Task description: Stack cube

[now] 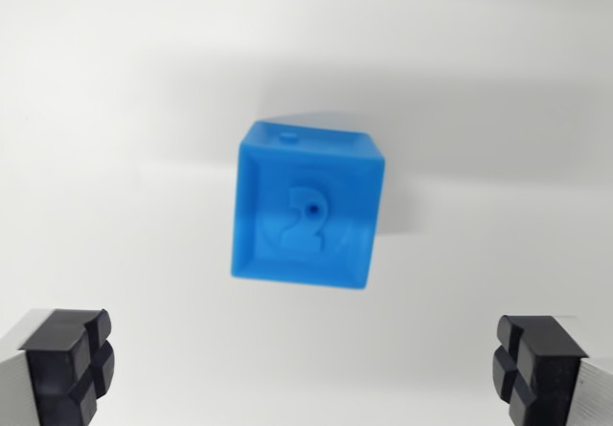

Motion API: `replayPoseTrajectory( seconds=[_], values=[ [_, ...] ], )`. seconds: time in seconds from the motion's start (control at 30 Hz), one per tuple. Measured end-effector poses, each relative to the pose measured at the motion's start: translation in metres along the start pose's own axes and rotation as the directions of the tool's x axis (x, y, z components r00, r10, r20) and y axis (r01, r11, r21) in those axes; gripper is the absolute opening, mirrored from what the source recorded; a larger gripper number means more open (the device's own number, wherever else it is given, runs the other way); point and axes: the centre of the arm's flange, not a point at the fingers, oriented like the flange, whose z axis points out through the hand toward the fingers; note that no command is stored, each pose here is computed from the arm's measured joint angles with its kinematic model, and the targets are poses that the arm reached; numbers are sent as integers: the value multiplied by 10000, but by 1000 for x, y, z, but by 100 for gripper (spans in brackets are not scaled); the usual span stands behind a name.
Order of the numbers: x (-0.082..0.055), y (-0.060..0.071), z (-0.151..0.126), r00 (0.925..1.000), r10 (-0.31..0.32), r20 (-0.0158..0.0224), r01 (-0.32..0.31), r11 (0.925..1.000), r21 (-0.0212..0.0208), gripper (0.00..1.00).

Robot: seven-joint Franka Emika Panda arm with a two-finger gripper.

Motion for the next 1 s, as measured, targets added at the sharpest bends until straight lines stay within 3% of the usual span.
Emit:
replayPoseTrajectory(
  seconds=[0.53, 1.0],
  values=[
    [-1, 1, 66, 10000, 9, 25, -9, 10000, -1, 100],
    [-1, 1, 103, 10000, 17, 34, -17, 10000, 2, 100]
  ],
)
